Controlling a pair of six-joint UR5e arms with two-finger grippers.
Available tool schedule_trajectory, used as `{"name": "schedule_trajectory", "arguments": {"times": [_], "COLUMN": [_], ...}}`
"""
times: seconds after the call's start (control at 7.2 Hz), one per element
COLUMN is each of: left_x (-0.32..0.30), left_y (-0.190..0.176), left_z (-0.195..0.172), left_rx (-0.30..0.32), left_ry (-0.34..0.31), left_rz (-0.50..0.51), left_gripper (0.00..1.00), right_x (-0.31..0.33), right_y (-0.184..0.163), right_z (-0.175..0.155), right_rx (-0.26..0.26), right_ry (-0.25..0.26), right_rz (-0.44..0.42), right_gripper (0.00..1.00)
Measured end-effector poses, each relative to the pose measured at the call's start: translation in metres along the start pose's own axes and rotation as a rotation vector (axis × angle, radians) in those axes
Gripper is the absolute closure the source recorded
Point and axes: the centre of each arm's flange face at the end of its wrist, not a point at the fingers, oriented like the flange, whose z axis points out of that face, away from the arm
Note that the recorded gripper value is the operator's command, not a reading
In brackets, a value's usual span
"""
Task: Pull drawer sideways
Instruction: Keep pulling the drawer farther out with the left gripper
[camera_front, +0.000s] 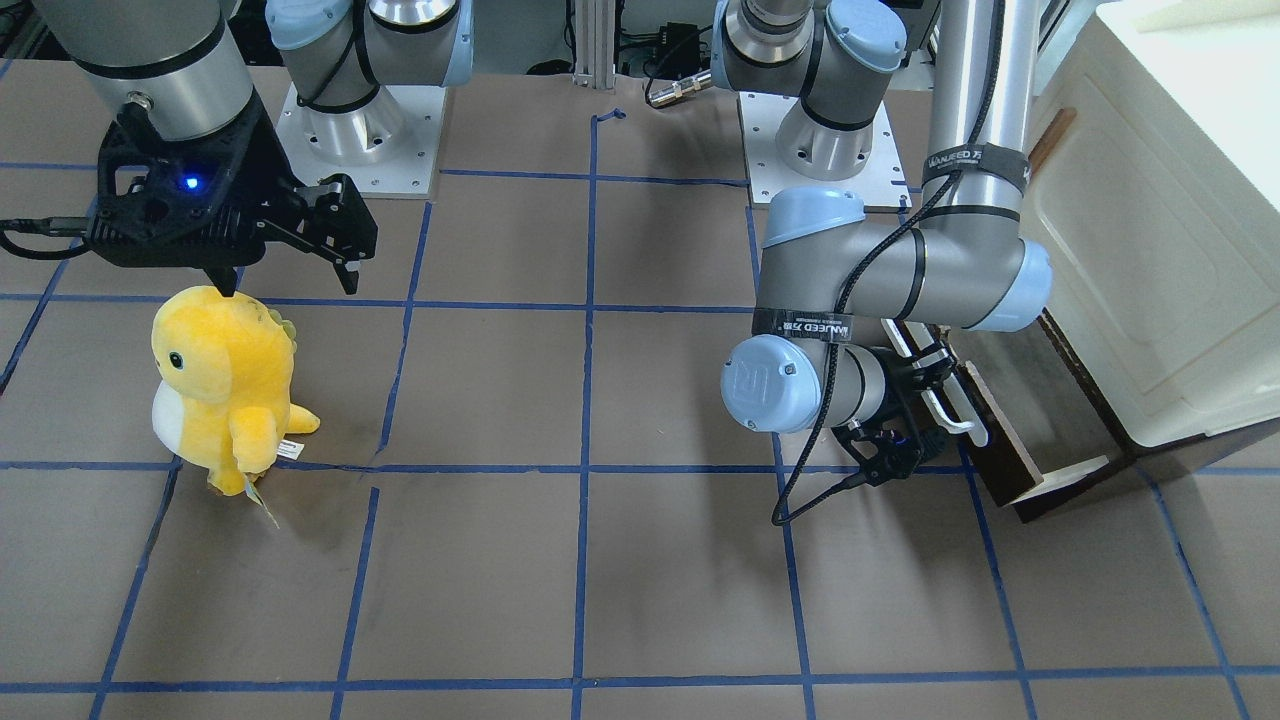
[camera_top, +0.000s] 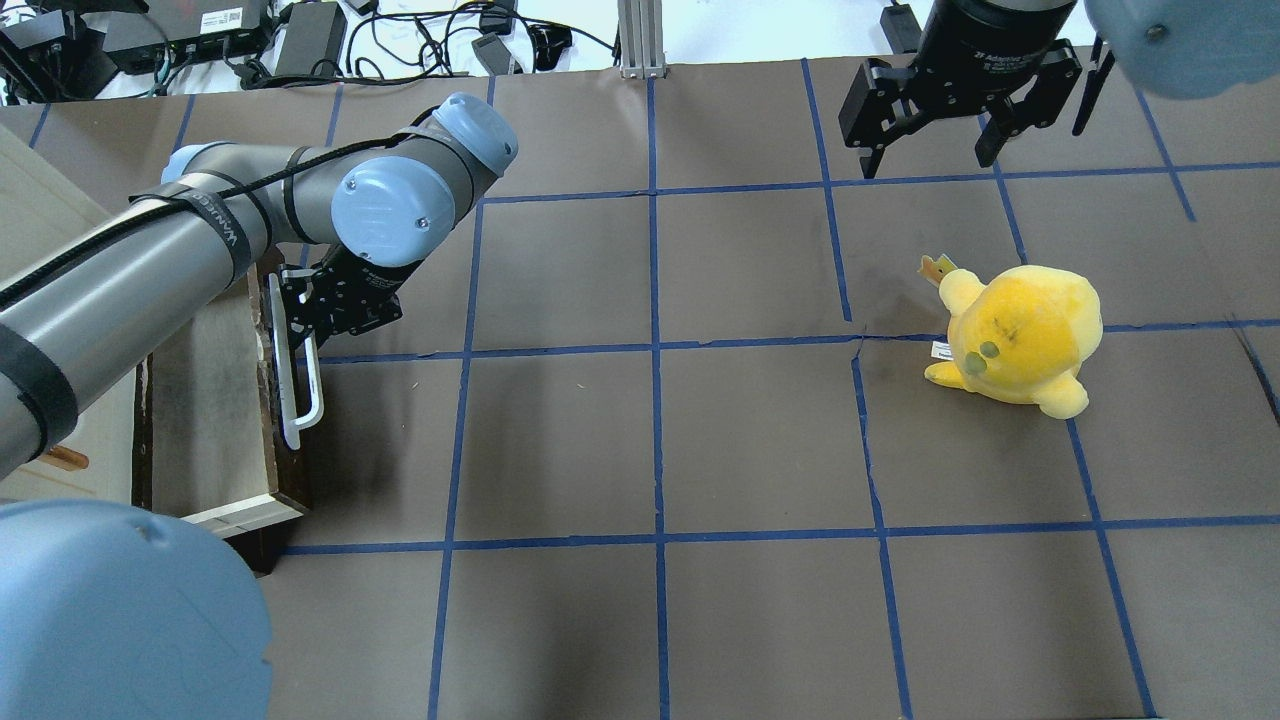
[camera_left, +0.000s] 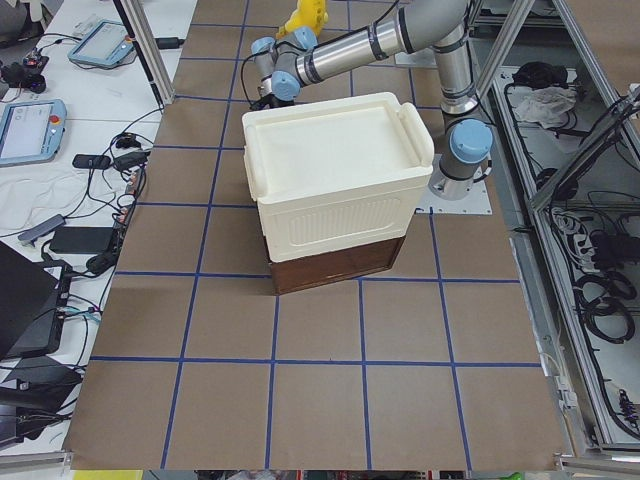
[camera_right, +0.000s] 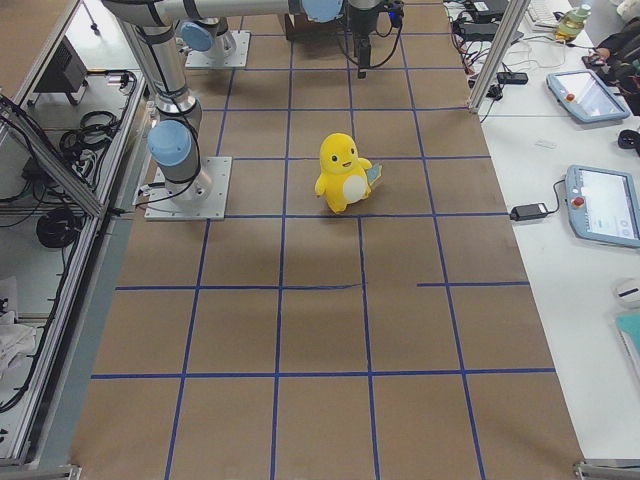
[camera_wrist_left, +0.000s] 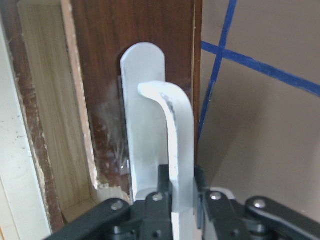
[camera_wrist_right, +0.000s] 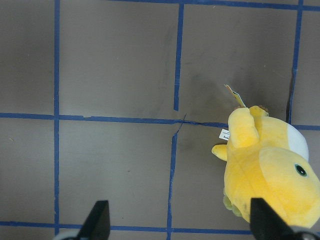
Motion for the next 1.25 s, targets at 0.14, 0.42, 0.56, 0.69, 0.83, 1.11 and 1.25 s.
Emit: {"name": "schedule_trajectory", "arguments": {"times": [0.14,0.42,0.56,0.69,0.83,1.11,1.25], "left_x": [0.0011,0.0035,0.0049,0.0046,0.0040,0.0044,0.0053], "left_y": [-0.0004,0.0007,0.0021,0.0025,0.0025,0.0021,0.0009], "left_z": [-0.0021,-0.0051,-0.0073,-0.0083,-0.0089,-0.0087,-0.0091], "left_rx": [0.002,0.007,0.012,0.017,0.022,0.023,0.021], "left_ry": [0.003,0.006,0.004,0.001,-0.004,-0.006,-0.003], "left_rz": [0.000,0.002,0.005,0.006,0.009,0.015,0.014], "left_gripper": [1.00,1.00,1.00,1.00,1.00,1.00,1.00], "right_x": [0.0000,0.0000,0.0000,0.0000,0.0001,0.0001,0.0001], "right_y": [0.0000,0.0000,0.0000,0.0000,0.0000,0.0000,0.0000], "right_z": [0.0000,0.0000,0.0000,0.0000,0.0000,0.0000,0.0000], "right_rx": [0.000,0.000,0.000,0.000,0.000,0.000,0.000], "right_ry": [0.000,0.000,0.000,0.000,0.000,0.001,0.001], "right_rz": [0.000,0.001,0.001,0.001,0.001,0.001,0.000], "right_gripper": [0.00,0.00,0.00,0.00,0.00,0.00,0.00]}}
